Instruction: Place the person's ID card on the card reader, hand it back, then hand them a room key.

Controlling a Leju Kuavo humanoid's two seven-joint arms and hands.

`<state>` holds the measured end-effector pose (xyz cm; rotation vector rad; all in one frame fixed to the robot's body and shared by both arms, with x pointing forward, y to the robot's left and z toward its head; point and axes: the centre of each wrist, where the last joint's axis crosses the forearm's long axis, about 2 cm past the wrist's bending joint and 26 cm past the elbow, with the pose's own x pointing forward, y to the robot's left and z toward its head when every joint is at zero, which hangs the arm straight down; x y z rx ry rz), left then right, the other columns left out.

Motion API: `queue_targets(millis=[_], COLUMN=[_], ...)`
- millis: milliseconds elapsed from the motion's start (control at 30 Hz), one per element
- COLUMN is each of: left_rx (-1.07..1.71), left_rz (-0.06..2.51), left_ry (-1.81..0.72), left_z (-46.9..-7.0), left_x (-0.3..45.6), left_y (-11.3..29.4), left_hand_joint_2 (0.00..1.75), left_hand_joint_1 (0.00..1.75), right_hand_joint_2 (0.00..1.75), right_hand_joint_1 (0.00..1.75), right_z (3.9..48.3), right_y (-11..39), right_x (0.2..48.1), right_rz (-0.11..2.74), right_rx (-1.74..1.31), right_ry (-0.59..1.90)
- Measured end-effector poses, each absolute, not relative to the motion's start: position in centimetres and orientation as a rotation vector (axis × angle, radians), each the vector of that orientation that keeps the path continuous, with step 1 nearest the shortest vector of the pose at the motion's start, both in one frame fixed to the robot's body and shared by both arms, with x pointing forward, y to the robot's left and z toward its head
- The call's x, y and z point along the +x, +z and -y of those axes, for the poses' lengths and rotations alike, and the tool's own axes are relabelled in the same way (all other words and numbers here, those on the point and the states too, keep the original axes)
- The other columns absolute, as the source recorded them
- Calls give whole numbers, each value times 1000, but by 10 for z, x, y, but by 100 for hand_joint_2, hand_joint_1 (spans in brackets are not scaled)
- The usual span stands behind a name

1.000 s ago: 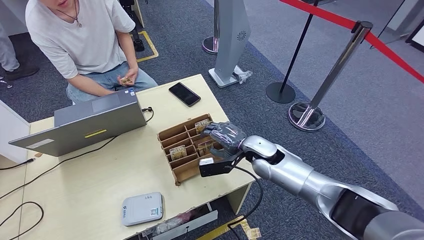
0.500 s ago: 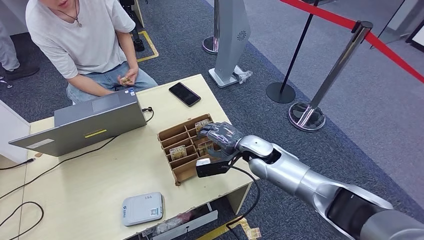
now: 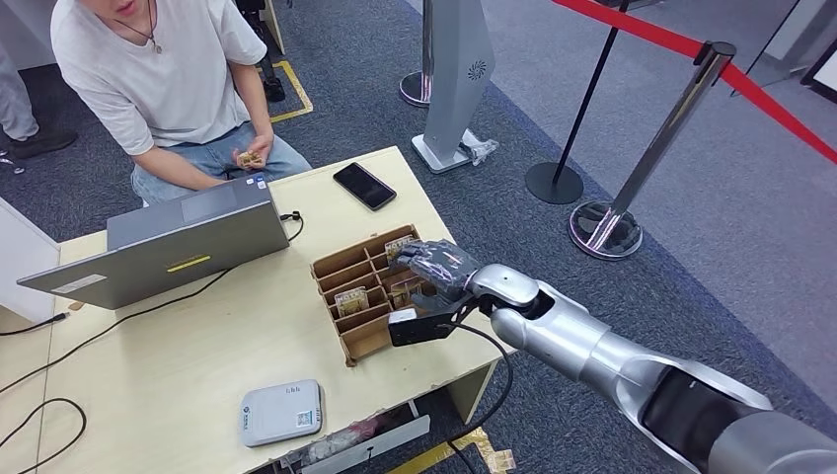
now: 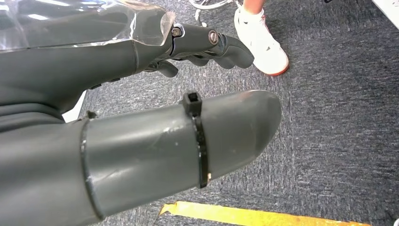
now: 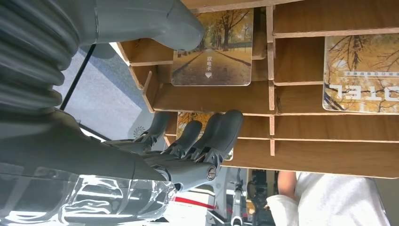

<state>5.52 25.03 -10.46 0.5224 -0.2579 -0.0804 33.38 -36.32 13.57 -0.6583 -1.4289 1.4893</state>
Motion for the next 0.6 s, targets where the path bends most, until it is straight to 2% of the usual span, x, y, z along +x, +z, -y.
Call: queue_targets(millis=[600], left_rx=[509], left_rz=[257], left_ry=[-83], left_z=[-251], left_x=[55], left_y=[-105], left_hand_joint_2=[0], left_hand_joint_1=[0], right_hand_joint_2=[175], right_hand_joint_1=[77], right_z=[363], right_y=[134], right_x=[333], right_rz=[1430], right_rx=[-681], right_ry=[1477])
